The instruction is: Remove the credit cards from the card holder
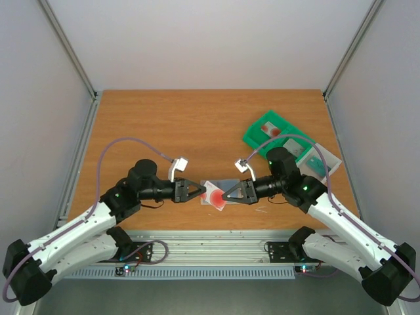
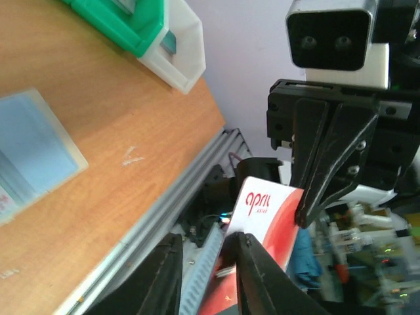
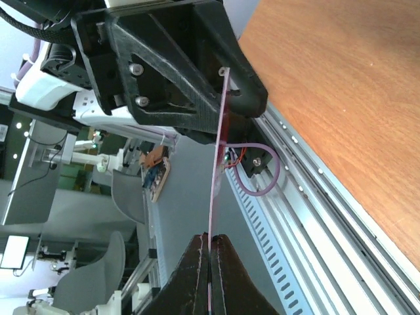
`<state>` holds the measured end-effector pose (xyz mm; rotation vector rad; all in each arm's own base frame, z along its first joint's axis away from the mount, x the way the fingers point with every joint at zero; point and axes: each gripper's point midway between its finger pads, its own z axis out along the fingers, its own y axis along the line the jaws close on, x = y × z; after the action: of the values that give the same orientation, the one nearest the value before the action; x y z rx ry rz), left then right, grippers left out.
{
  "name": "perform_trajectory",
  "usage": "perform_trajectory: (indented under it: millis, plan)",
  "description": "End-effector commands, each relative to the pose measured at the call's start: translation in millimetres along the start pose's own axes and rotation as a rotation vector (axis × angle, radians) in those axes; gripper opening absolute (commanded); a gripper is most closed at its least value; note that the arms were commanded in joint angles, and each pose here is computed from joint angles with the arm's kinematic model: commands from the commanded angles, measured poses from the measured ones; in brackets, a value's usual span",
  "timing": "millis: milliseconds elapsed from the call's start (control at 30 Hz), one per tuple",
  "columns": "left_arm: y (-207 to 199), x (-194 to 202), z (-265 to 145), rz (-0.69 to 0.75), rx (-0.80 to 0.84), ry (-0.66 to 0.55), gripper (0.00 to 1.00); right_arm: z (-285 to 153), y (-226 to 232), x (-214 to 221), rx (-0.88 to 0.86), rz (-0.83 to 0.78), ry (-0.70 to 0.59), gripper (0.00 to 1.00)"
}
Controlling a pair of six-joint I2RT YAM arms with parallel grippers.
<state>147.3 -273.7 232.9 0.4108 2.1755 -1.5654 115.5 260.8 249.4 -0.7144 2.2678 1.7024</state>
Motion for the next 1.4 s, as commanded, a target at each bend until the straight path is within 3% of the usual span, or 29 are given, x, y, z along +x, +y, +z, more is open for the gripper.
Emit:
perform_trajectory:
  millis: [0, 67, 300, 533, 700, 900, 1200, 1367]
  plan:
    - [-18.8, -5.6, 2.8, 0.037, 0.098, 0.005, 0.13, -0.7, 8.6, 0.5, -0.033, -0.016, 0.015, 0.02]
    - [-22.7, -6.9, 3.6, 0.04, 0.123, 0.001, 0.02, -0.5, 8.1, 0.8, -0.03, -0.014, 0.015, 0.03]
    - [-28.6, -12.5, 4.2, 0.049, 0.173, -0.039, 0.0, -1.1, 4.1, -2.5, -0.003, 0.001, -0.009, 0.11]
    - [-20.0, -27.6, 3.1, 0.023, 0.144, -0.146, 0.0, -2.3, -11.3, -15.8, 0.071, 0.082, -0.103, 0.42]
    - [-12.4, -49.7, -6.5, 0.0, 0.103, -0.302, 0.0, -1.8, -15.2, -33.1, 0.045, 0.165, -0.211, 0.54]
    - [-7.3, -67.5, -13.8, -0.042, 0.092, -0.421, 0.0, 1.8, -13.7, -55.6, -0.034, 0.234, -0.3, 0.5]
    - [-1.2, -79.0, -20.3, -0.086, 0.094, -0.517, 0.0, 9.6, -17.2, -66.0, -0.095, 0.27, -0.316, 0.3]
    - [4.1, -78.9, -21.7, -0.106, 0.095, -0.538, 0.0, 10.8, -24.1, -65.3, -0.103, 0.297, -0.337, 0.28]
